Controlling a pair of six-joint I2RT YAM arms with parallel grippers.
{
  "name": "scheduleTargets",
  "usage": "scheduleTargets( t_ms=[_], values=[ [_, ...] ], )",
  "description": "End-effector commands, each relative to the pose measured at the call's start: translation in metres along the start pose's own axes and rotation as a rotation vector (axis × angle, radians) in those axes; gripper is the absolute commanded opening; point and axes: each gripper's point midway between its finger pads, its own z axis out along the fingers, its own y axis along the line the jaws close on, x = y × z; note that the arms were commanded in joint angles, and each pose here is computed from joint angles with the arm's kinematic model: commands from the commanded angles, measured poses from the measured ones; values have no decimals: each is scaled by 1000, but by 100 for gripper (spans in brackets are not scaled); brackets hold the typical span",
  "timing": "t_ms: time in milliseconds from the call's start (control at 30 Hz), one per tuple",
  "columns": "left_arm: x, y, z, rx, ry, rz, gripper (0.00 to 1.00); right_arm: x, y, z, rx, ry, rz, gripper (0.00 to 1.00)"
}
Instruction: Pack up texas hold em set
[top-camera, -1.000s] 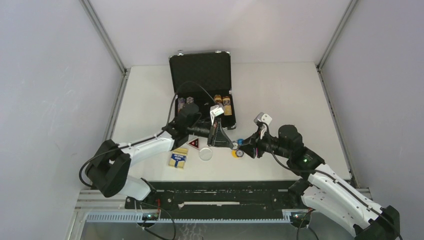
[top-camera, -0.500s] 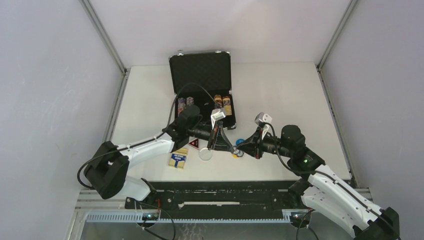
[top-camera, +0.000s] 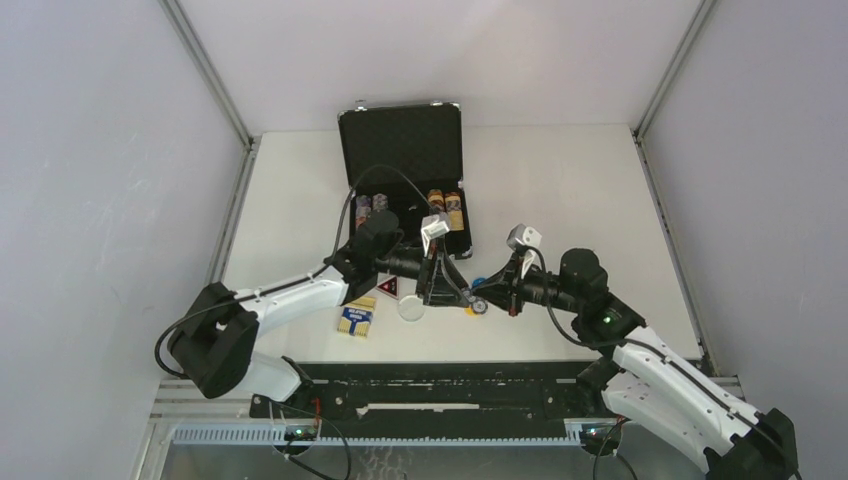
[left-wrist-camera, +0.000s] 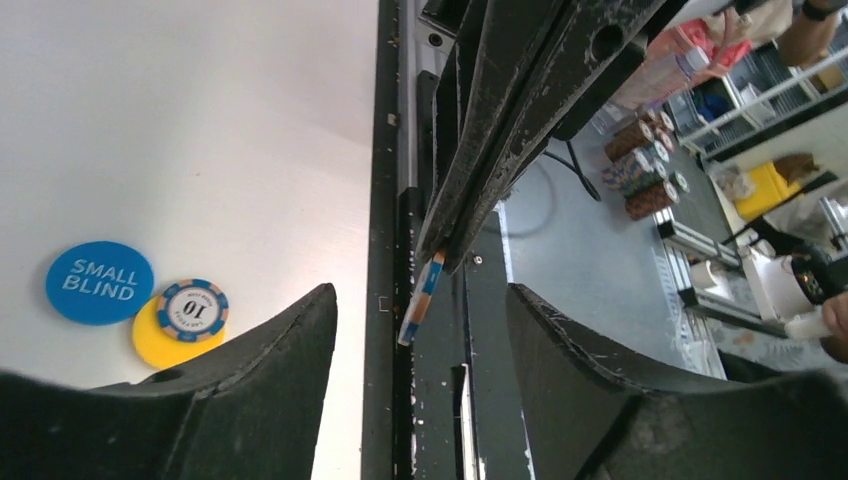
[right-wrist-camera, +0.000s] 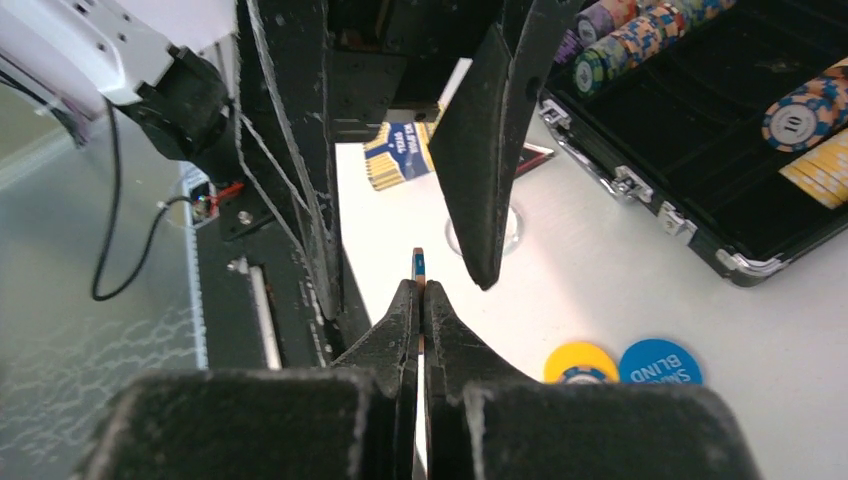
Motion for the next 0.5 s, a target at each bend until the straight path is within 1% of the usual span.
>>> scheduleTargets(
  t_ms=[0, 100, 167, 300, 467],
  values=[
    [-24, 16, -17, -95, -144, 5, 68, -17, -21, 11, 46, -33, -146, 0],
    [-48, 21, -42, -130, -311, 8, 70, -12, -38, 25, 50, 48, -181, 2],
    [-54, 24, -54, -160, -368, 7, 71, -12, -50, 35, 55, 96, -214, 2],
    [-54, 25, -58, -181, -383, 23, 71, -26, -75, 58, 63, 142, -288, 3],
    [-52, 34, -61, -220, -374, 22, 73, -34, -116, 88, 66, 250, -330, 3]
  ],
)
